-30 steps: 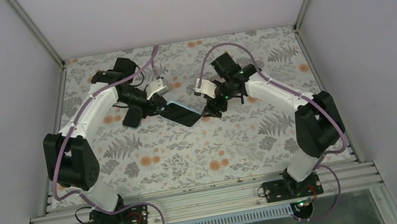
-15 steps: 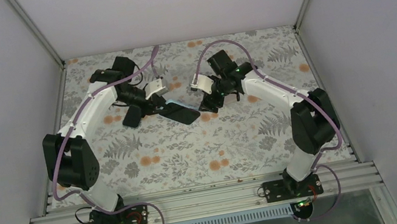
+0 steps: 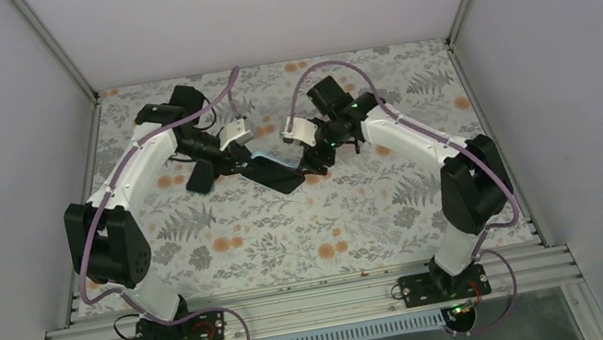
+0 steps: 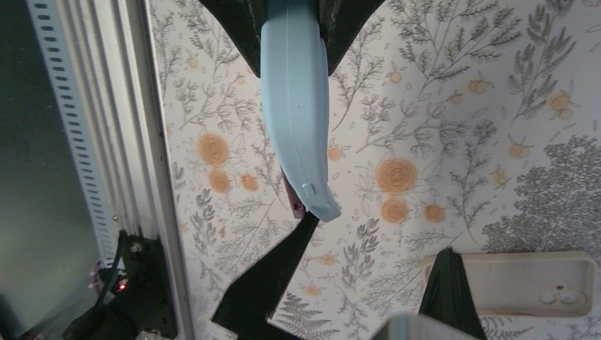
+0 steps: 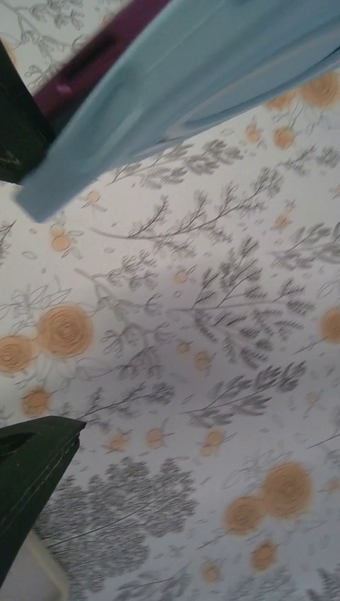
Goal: Take the phone out of the phone case
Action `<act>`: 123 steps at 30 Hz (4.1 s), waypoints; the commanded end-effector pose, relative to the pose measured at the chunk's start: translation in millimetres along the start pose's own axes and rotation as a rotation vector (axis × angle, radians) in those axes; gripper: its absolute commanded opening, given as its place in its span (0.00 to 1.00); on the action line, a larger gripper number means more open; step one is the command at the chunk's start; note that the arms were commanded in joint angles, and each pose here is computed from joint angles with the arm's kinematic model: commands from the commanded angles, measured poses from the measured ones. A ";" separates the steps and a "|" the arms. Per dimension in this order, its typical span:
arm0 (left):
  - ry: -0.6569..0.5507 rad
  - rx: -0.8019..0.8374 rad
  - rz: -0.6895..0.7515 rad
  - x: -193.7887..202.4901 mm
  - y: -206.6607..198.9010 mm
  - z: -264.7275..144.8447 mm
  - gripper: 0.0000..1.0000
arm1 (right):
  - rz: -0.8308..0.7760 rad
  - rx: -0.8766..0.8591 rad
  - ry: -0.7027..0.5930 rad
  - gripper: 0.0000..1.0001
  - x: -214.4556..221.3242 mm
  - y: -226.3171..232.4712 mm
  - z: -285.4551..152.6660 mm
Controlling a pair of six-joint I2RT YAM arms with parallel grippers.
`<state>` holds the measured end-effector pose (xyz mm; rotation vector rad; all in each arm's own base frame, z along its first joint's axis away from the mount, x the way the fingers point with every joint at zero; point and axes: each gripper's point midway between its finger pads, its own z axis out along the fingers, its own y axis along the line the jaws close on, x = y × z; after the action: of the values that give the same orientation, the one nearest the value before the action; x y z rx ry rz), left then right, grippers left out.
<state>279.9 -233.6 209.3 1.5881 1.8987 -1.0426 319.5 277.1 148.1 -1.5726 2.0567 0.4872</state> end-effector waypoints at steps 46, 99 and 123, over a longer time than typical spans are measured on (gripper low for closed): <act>-0.101 -0.867 0.240 -73.6 53.3 -96.6 0.84 | 0.491 -0.384 -0.429 0.04 -50.5 -68.4 -38.4; -0.189 -1.370 0.410 -119.1 148.7 50.4 0.96 | 0.669 0.183 -0.450 0.03 -78.3 -156.0 -69.9; -0.218 -1.696 0.334 -111.8 165.8 -28.0 0.81 | 0.652 0.154 -0.418 0.03 -76.2 -142.3 -53.1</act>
<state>456.8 -316.4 231.4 0.7946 1.4000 0.4684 480.0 263.6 229.1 -0.5722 2.1690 0.7461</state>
